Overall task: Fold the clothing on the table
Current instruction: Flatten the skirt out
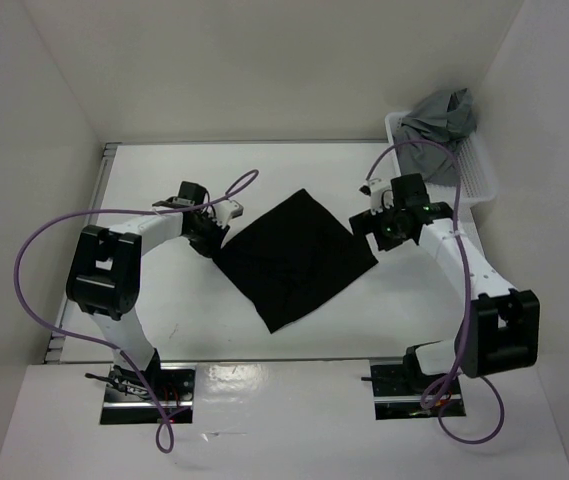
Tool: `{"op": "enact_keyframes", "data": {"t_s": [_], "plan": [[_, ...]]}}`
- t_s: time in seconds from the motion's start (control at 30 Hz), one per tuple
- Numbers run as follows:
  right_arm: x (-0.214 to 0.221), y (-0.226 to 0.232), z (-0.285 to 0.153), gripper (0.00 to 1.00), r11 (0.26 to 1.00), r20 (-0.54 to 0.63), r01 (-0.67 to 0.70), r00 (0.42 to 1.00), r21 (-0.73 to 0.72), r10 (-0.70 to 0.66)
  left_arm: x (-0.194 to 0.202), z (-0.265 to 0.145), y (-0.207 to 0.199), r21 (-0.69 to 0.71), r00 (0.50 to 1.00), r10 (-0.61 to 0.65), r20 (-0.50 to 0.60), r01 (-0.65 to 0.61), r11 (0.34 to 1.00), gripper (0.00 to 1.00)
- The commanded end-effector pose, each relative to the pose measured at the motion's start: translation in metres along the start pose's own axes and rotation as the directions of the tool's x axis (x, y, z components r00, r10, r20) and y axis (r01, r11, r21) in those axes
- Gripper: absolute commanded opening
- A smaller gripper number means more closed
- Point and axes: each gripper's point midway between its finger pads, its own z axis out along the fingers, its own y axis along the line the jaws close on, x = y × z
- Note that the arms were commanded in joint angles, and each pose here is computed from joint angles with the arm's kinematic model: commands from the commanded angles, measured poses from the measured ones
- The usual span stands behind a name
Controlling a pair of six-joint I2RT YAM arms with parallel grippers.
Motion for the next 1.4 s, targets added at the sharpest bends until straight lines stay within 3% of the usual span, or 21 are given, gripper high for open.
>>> {"op": "enact_keyframes", "data": {"t_s": [0.0, 0.27, 0.57, 1.1, 1.37], "plan": [[-0.028, -0.002, 0.007, 0.99, 0.997, 0.044, 0.036, 0.998, 0.068, -0.039, -0.007, -0.001, 0.004, -0.025, 1.000, 0.004, 0.001, -0.004, 1.000, 0.24], [-0.004, 0.018, 0.033, 0.99, 0.982, -0.044, 0.126, 0.992, 0.142, -0.121, -0.001, -0.005, 0.004, -0.044, 0.999, -0.031, -0.026, 0.030, 0.999, 0.21], [0.018, 0.018, 0.074, 0.99, 0.981, -0.185, 0.129, 0.978, 0.144, -0.101, -0.003, -0.006, 0.010, -0.071, 0.999, -0.041, -0.036, 0.038, 0.997, 0.18], [0.040, 0.009, 0.114, 0.95, 0.977, -0.286, 0.111, 0.956, 0.180, -0.056, 0.011, 0.005, 0.010, -0.057, 0.992, -0.080, -0.099, 0.075, 0.996, 0.09], [0.033, -0.016, 0.124, 0.95, 0.939, -0.279, 0.127, 0.960, 0.321, -0.035, 0.019, 0.005, 0.010, -0.072, 0.981, -0.127, -0.147, 0.117, 0.991, 0.08]]}}
